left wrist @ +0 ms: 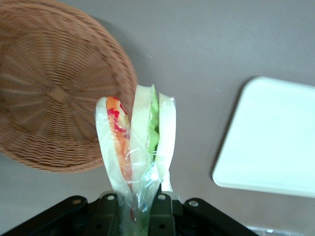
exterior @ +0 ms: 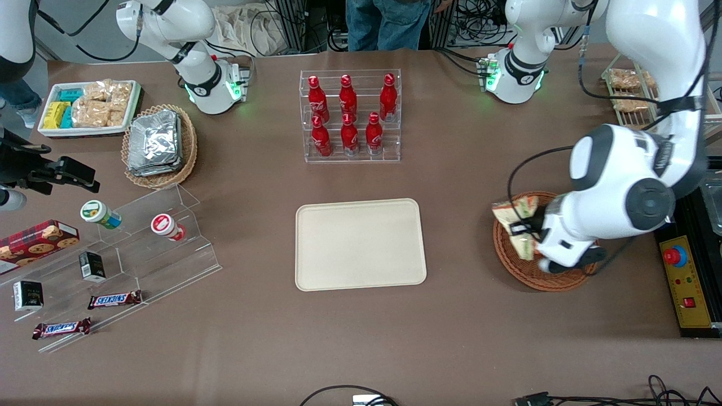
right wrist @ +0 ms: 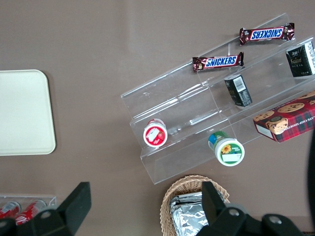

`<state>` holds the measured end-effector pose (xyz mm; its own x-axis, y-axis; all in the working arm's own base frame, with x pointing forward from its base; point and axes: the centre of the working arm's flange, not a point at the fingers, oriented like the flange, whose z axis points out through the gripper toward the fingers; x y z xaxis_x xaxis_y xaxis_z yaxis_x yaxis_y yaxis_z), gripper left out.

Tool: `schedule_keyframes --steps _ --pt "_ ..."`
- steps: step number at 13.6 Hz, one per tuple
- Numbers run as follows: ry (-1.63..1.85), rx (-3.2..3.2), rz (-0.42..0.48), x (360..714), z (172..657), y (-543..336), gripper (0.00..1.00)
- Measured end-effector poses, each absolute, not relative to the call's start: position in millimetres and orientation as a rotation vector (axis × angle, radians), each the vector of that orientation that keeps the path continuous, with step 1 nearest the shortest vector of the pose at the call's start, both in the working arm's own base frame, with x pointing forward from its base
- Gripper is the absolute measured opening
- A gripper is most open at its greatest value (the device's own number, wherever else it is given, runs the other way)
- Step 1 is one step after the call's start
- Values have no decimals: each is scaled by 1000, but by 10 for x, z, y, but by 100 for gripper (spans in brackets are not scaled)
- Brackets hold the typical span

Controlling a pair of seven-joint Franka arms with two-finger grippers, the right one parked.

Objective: Place sandwich from basket to tray
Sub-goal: 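Lift the sandwich out of the basket and carry it toward the tray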

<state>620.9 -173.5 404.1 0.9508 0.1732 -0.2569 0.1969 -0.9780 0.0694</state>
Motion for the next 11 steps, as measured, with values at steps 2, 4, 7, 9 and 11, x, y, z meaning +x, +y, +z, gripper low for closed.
schedule_keyframes --steps 2,4,7,9,11 --pt "159 2998 -429 6115 3886 -2218 16" --pt "46 2991 -471 6045 3684 -2674 16" --pt "-91 2973 -512 5914 3265 -3349 16" --pt "-130 2956 -511 5880 2948 -3628 16" --pt "-164 2961 -531 5841 2638 -3754 16"
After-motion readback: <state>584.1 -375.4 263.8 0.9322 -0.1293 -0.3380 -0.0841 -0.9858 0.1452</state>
